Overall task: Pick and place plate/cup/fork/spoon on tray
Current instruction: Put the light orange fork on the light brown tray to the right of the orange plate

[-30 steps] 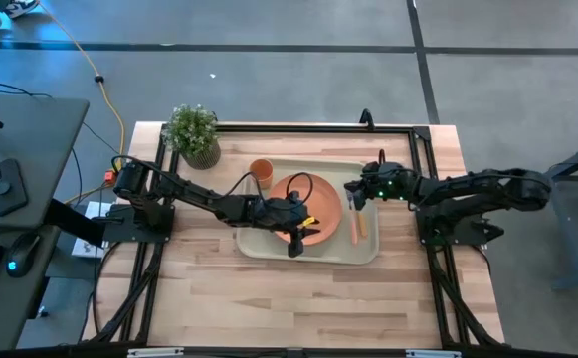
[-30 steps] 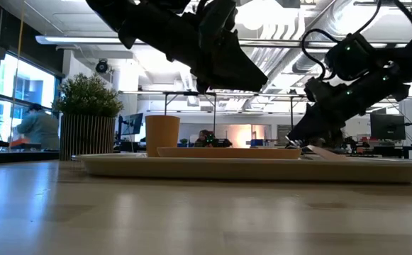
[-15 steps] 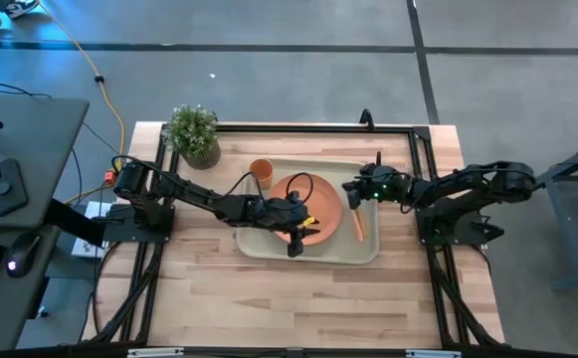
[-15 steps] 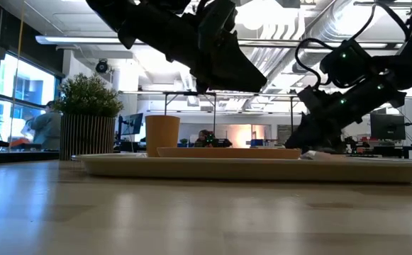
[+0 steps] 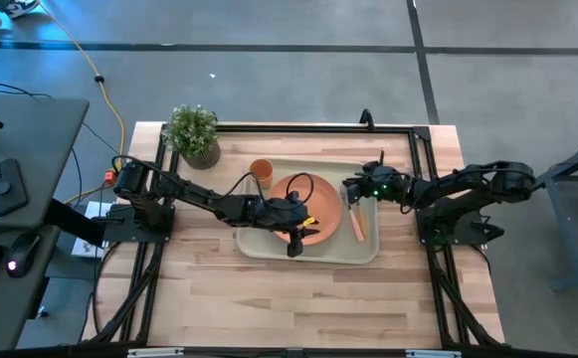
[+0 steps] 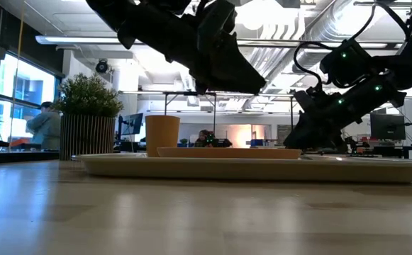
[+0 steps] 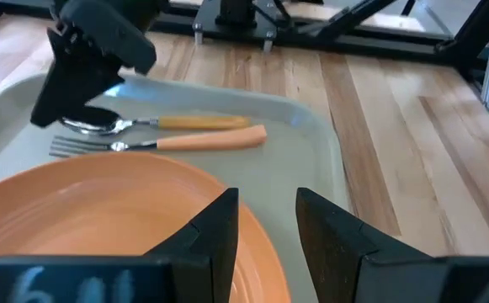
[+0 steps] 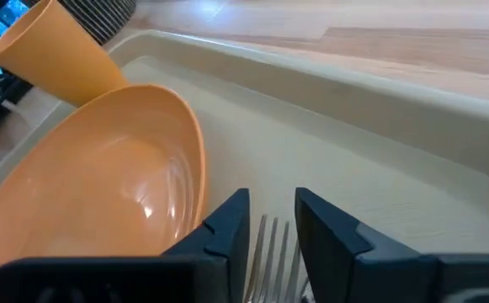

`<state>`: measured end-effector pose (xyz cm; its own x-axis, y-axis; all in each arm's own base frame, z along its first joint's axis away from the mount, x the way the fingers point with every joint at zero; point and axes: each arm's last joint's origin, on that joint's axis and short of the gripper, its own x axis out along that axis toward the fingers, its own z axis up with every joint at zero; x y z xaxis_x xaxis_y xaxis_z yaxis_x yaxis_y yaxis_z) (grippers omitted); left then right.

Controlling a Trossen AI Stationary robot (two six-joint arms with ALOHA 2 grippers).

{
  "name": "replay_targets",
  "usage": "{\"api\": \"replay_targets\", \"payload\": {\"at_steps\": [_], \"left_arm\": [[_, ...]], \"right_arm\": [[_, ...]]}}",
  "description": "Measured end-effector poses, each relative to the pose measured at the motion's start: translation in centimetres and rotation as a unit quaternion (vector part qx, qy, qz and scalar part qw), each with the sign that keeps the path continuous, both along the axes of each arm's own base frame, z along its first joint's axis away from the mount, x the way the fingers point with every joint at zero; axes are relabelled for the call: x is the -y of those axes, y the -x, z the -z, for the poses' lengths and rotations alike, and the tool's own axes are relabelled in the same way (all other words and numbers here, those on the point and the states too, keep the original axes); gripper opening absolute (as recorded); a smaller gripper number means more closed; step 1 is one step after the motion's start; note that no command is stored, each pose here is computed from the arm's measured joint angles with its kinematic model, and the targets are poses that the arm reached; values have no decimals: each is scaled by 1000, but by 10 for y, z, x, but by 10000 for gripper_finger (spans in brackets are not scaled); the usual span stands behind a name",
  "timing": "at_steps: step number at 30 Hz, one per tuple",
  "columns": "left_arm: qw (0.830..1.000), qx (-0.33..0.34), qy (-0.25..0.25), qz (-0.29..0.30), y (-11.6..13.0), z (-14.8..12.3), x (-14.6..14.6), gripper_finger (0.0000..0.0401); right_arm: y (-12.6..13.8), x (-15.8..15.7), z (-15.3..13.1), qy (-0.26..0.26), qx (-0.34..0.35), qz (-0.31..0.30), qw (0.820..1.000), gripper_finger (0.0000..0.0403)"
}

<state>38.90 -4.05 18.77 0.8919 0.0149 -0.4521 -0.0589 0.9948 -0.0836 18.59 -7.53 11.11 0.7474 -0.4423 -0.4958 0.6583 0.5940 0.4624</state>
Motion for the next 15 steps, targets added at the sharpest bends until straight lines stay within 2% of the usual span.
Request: {"api": "replay_targets", "payload": {"at_steps": [3, 6, 10, 15], "left_arm": [[1000, -17, -2, 0, 2, 3, 0, 113], [999, -35, -4, 0, 3, 6, 0, 113], [999, -40, -12, 3, 4, 7, -1, 113], [999, -37, -9, -1, 4, 6, -1, 113]], "right_arm": [[-1, -2, 0, 6, -4, -21, 1000, 91], [-4, -9, 0, 13, -9, -72, 997, 86], [-7, -22, 0, 51, -29, -126, 990, 71], [-8, -32, 4, 82, -66, -138, 985, 37]]}}
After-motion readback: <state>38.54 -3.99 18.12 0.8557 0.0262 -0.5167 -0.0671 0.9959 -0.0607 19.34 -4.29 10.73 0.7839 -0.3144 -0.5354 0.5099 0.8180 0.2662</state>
